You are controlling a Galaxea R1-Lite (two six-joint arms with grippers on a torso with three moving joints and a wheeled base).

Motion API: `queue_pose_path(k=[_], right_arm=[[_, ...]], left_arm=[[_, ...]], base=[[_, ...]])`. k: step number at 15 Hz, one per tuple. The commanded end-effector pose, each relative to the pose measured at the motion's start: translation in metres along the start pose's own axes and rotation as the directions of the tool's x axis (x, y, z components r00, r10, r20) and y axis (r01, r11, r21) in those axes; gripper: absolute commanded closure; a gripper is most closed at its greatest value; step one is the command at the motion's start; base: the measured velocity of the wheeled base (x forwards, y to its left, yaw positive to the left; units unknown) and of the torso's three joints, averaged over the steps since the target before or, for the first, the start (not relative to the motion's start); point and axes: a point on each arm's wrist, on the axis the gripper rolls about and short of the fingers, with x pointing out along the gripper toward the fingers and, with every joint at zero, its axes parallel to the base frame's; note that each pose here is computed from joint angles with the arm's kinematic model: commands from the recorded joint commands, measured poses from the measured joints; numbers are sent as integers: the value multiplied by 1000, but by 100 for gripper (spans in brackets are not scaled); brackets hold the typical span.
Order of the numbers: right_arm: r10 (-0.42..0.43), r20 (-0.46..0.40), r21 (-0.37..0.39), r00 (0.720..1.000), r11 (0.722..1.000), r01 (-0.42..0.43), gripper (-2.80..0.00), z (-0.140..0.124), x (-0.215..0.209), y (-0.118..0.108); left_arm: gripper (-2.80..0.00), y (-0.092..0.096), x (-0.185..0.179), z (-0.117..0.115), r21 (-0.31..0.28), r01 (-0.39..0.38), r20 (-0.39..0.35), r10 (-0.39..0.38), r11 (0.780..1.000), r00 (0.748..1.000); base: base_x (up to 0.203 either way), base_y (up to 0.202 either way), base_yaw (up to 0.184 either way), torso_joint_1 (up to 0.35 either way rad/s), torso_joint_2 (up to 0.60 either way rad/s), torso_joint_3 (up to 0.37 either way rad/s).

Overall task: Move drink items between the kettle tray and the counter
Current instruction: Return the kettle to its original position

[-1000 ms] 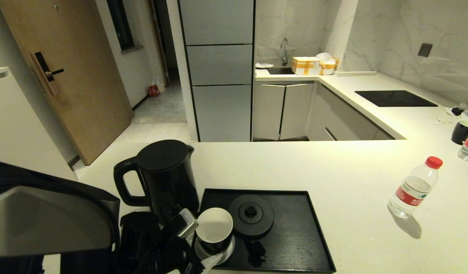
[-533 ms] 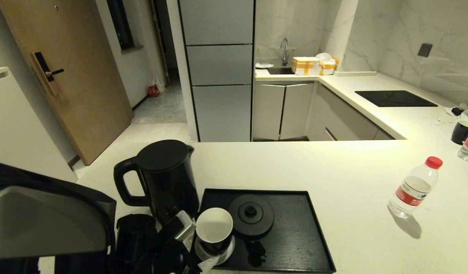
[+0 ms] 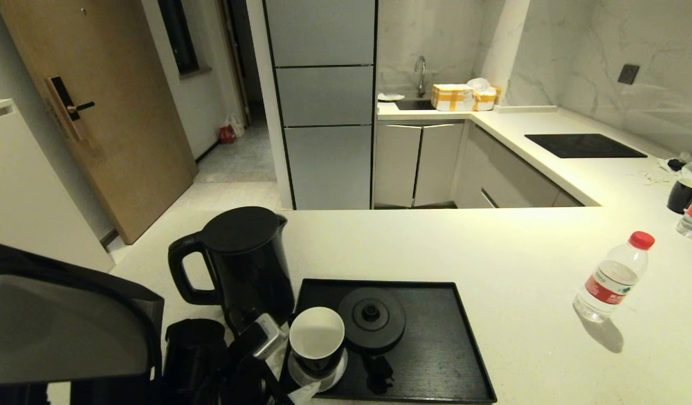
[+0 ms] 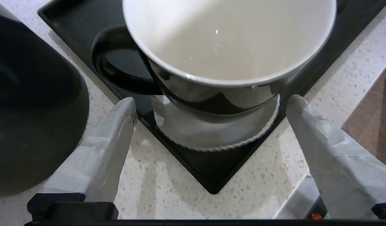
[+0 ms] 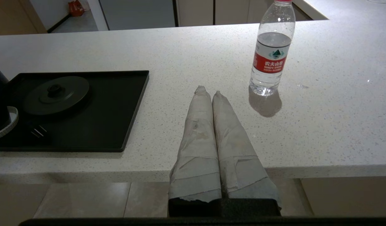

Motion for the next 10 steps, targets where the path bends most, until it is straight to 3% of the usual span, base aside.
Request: queue_pose_path(k=[1,9,10], right_arm=[[1,-3,0,1000,1000,-1,0,-1,0,0],[1,-3,0,1000,1000,-1,0,-1,0,0],[1,-3,0,1000,1000,-1,0,-1,0,0]], left_arm=[[-280,0,-2,2,5,-1,10,1,1000,1000],[-280,-3,-8,2,11,3,6,-3,1000,1000],[-280,-4,-13,1,50,4,-1,-4,999,1000]], base=[[0,0,0,0,0,0],[0,0,0,0,0,0],[0,0,0,0,0,0]])
